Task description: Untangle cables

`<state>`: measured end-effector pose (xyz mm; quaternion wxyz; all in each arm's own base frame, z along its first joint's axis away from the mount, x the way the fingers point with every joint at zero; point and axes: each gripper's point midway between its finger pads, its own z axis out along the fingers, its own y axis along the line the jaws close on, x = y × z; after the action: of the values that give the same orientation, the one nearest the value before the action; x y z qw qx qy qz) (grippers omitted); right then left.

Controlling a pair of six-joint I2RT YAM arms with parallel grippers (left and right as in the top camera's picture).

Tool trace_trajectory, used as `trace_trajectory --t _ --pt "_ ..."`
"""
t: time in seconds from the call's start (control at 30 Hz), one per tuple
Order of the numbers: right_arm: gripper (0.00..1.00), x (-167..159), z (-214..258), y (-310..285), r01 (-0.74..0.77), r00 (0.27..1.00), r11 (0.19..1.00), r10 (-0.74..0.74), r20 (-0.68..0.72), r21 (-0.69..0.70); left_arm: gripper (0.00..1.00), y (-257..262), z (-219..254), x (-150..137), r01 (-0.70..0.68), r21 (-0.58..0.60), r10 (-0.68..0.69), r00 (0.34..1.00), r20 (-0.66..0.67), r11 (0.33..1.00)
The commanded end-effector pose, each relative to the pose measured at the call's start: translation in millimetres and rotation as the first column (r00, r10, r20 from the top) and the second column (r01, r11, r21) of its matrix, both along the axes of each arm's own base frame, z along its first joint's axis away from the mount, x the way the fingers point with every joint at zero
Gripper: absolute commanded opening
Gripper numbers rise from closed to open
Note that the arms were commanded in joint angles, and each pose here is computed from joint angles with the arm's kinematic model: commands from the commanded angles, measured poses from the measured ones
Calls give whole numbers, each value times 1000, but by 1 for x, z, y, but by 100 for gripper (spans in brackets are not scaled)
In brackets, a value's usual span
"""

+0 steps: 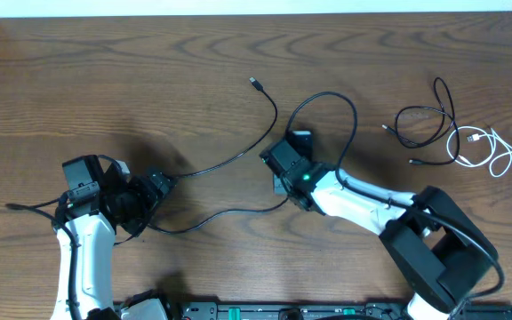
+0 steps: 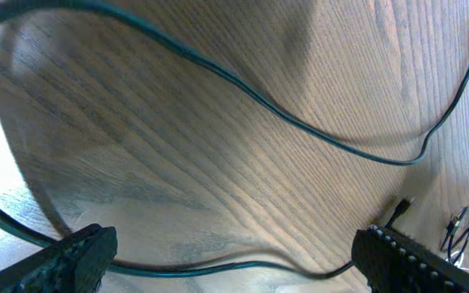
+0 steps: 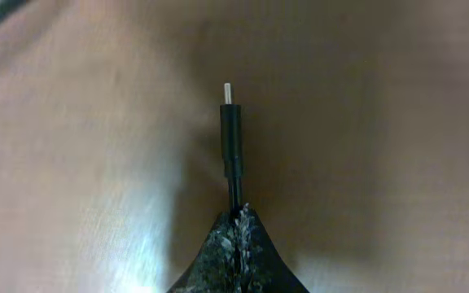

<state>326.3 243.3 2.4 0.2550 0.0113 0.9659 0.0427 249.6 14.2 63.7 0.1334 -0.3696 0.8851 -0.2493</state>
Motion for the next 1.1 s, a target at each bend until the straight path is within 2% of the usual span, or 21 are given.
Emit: trace_trajectory --t 0.0,0.17,0.3,0.43,0.57,0.9,1.07 --pt "1 13 -16 -11 21 999 997 -18 46 -68 98 0 7 5 17 3 -17 1000 26 1000" --pt "1 32 -39 -5 -24 995 996 31 96 -82 98 0 7 5 17 3 -17 1000 26 1000" --pt "1 49 -38 -2 -28 988 998 37 152 -59 98 0 7 5 17 3 -17 1000 26 1000" --pt "1 68 -29 -16 39 974 997 -21 226 -72 98 0 7 5 17 3 -17 1000 26 1000" --pt "1 81 -22 -19 61 964 998 -52 259 -29 98 0 7 5 17 3 -17 1000 26 1000" --pt "1 98 -18 -18 77 944 997 -79 320 19 98 0 7 5 17 3 -17 1000 26 1000" --pt "10 105 -27 -15 48 936 999 -46 349 4 98 0 7 5 17 3 -17 1000 26 1000"
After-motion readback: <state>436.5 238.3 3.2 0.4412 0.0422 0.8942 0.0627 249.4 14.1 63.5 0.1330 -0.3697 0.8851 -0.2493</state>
